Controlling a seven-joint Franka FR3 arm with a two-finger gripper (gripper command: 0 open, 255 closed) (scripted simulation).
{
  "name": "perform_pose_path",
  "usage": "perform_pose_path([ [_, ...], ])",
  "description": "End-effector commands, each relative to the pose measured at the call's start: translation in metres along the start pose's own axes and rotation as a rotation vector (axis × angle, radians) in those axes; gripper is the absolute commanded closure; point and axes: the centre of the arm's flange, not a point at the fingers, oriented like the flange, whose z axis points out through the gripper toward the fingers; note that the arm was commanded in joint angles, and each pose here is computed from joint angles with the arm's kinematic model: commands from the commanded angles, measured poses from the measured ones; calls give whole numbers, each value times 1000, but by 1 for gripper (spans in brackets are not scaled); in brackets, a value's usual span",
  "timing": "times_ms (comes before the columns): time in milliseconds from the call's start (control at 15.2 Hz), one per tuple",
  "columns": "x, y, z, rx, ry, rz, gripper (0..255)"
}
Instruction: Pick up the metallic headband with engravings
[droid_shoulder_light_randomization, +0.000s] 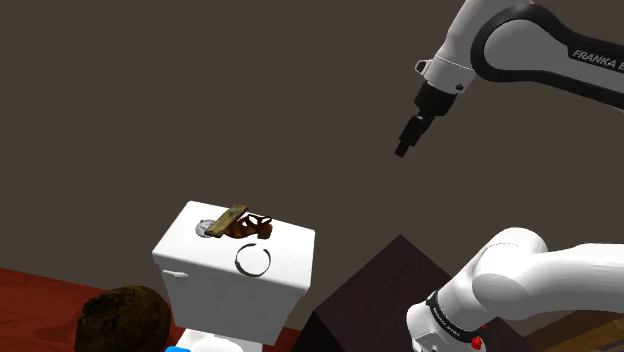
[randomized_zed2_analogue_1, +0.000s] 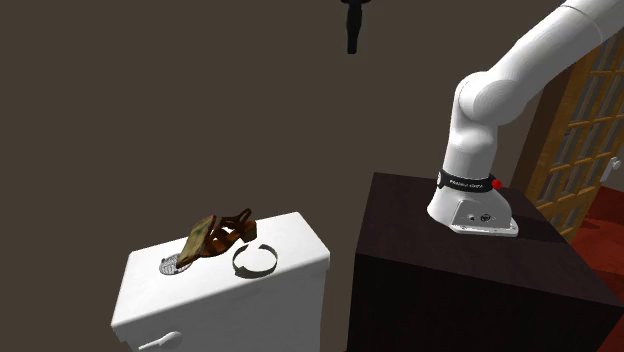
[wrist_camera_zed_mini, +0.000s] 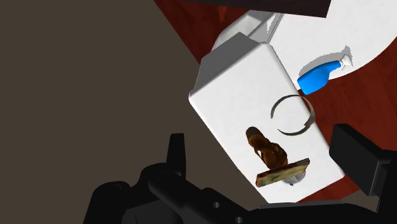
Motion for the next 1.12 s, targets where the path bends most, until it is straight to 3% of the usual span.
perform_pose_path([
  [0,0,0,0,0,0,0,0],
  [1056,72,-104,168,3,15,23,0],
])
